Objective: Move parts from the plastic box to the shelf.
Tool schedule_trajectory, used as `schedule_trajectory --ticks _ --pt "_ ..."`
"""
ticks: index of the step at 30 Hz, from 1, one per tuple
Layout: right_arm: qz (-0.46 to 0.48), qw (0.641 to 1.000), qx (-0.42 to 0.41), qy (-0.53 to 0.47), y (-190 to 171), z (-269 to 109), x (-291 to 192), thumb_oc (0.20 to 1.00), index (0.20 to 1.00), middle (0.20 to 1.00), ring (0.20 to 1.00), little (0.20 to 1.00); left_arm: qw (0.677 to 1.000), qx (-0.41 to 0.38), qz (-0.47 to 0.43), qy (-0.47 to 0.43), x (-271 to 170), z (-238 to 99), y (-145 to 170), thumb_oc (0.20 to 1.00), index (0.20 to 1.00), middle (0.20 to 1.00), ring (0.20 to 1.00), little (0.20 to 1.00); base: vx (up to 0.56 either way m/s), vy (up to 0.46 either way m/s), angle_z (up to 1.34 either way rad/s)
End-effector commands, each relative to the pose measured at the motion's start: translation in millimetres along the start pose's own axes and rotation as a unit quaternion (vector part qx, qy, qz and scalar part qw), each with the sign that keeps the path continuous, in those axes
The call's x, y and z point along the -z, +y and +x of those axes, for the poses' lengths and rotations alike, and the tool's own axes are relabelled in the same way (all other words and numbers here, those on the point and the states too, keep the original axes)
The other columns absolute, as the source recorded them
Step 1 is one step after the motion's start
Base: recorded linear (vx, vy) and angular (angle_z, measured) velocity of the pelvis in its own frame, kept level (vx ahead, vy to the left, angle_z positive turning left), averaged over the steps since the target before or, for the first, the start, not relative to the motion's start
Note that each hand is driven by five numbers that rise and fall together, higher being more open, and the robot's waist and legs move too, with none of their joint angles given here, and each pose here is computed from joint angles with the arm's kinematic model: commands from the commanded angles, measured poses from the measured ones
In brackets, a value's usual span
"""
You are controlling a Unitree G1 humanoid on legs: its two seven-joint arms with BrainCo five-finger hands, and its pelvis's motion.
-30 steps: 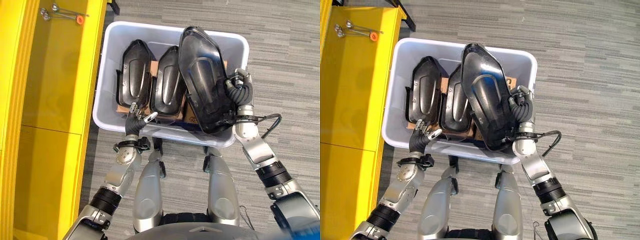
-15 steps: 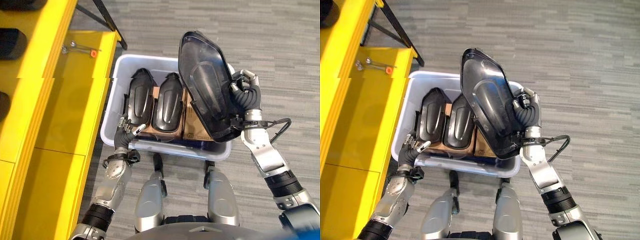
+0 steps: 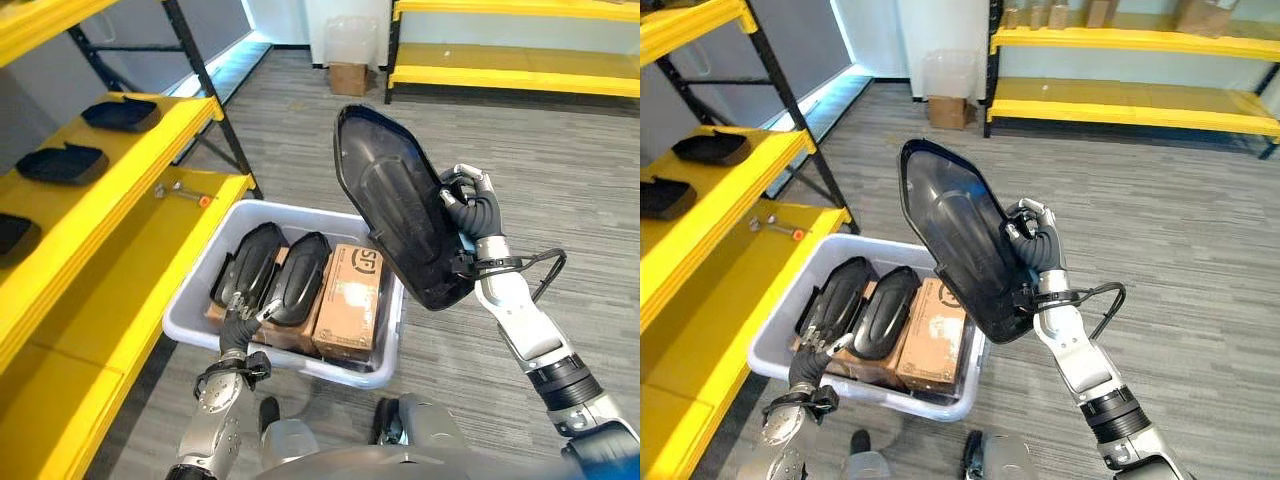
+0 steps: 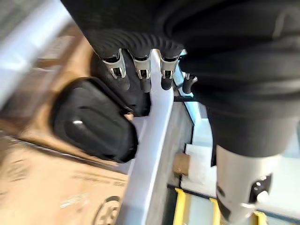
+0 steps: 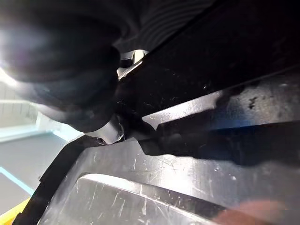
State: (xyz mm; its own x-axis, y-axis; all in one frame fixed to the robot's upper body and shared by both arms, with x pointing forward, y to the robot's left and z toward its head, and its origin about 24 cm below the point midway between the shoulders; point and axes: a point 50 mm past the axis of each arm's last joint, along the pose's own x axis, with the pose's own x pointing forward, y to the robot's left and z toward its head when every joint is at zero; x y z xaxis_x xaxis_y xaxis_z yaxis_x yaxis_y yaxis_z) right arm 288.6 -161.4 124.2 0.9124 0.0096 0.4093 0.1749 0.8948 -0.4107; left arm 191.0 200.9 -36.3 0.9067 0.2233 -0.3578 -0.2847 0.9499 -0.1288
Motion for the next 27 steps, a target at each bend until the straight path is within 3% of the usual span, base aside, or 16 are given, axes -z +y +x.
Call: schedule_trajectory --ticks 1,10,27 --pt "0.024 0.993 0.047 -0.101 -20 14 -37 0.2 0.2 0.2 0.2 0.2 0.996 0.027 0.003 -0.086 -39 12 -8 1.0 1.0 1.0 1.0 1.0 -0.13 -0.113 0.69" --pt "0.018 0.995 0.086 -0.046 -37 -5 -14 0.2 0.2 0.2 0.2 0.2 0.994 0.067 0.01 -0.081 -37 12 -25 1.0 1.0 1.0 1.0 1.0 0.02 0.123 0.74" --pt "0.025 0.997 0.067 -0.027 -28 -1 -11 0.2 0.2 0.2 0.2 0.2 0.995 0.028 0.021 -0.095 -43 6 -1 1.0 1.0 1.0 1.0 1.0 -0.01 0.16 0.14"
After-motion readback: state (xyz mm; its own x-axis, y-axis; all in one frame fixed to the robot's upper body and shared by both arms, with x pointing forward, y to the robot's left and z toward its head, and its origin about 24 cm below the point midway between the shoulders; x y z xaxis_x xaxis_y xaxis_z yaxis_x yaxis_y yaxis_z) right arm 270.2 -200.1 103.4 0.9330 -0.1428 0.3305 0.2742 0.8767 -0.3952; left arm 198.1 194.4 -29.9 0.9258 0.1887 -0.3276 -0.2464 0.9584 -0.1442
